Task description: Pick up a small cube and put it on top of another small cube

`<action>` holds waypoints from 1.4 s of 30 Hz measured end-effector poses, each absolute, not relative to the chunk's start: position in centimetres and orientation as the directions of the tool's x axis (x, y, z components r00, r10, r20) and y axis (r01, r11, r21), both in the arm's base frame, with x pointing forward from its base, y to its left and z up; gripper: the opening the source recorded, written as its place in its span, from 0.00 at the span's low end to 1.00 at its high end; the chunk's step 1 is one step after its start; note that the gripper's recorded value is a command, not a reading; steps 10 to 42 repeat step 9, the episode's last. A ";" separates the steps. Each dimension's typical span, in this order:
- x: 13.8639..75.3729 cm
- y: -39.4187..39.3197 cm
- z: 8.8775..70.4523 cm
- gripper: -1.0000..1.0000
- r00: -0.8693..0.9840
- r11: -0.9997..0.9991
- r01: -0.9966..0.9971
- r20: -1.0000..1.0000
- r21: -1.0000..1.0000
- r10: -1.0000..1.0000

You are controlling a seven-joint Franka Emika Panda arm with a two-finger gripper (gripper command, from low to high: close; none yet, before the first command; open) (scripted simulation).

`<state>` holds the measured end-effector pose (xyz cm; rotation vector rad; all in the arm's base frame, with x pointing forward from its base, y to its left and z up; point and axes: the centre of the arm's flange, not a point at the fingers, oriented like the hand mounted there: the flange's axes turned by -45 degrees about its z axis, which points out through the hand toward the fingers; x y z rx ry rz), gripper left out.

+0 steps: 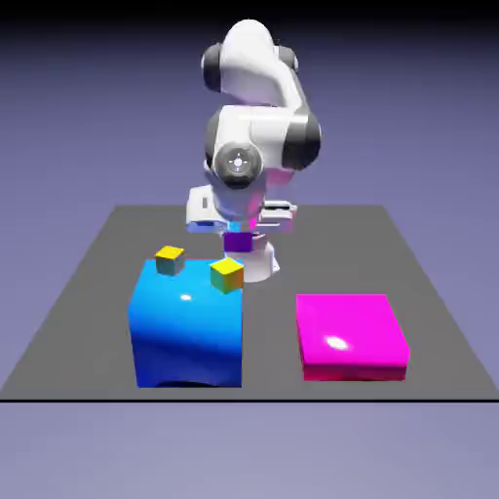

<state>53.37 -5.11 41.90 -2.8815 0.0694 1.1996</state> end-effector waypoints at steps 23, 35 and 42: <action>49.8 -5.0 36.4 1.00 0.704 -0.999 -0.048 -0.710 0.000 -0.033; 49.8 -5.0 36.4 1.00 0.704 -0.999 -0.048 -0.710 0.000 -0.033; 49.8 -5.0 36.4 1.00 0.704 -0.999 -0.048 -0.710 0.000 -0.033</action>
